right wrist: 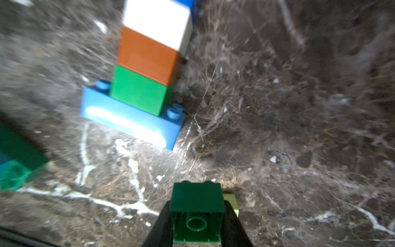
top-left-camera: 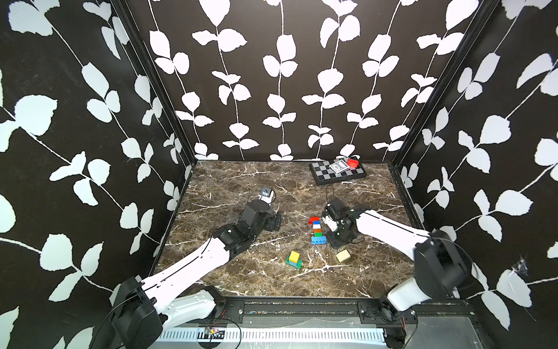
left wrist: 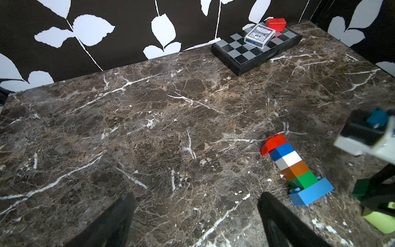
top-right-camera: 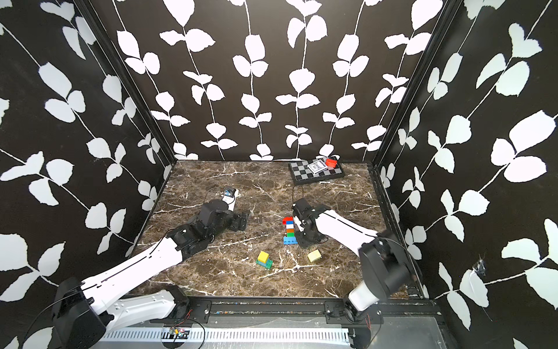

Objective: Assemble the number 1 with lego
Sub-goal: Pick up the lego brick from the center of the board.

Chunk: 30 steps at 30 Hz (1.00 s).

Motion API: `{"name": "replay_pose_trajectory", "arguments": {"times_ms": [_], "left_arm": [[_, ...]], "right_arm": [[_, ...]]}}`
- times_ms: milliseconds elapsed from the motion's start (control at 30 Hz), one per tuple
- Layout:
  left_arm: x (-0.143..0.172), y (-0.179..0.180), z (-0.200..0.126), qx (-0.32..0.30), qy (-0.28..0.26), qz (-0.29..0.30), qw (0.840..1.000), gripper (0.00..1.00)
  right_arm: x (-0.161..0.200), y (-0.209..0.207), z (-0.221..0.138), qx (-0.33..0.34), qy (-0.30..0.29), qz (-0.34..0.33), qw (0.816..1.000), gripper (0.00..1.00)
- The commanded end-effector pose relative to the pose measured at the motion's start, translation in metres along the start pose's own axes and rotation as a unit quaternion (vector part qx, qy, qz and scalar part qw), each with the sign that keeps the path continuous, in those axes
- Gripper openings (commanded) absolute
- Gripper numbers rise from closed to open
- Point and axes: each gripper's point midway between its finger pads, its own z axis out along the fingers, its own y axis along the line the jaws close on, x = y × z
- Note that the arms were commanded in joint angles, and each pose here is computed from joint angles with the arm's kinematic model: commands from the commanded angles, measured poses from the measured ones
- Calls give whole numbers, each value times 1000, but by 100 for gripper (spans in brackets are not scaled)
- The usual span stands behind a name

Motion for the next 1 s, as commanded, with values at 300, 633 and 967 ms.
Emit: {"name": "replay_pose_trajectory", "arguments": {"times_ms": [300,633,967], "left_arm": [[-56,-101,-72,283,-201,336,875,90],[-71,-147,-101,370,-254,422,787,91],[-98,-155,-103,370,-296,387,791,77]], "right_arm": [[-72,86,-175,-359,-257,33,897,30],[-87,127,-252,-526,-251,7,812,29],[-85,136,-269,-571,-232,-6,787,29]]}}
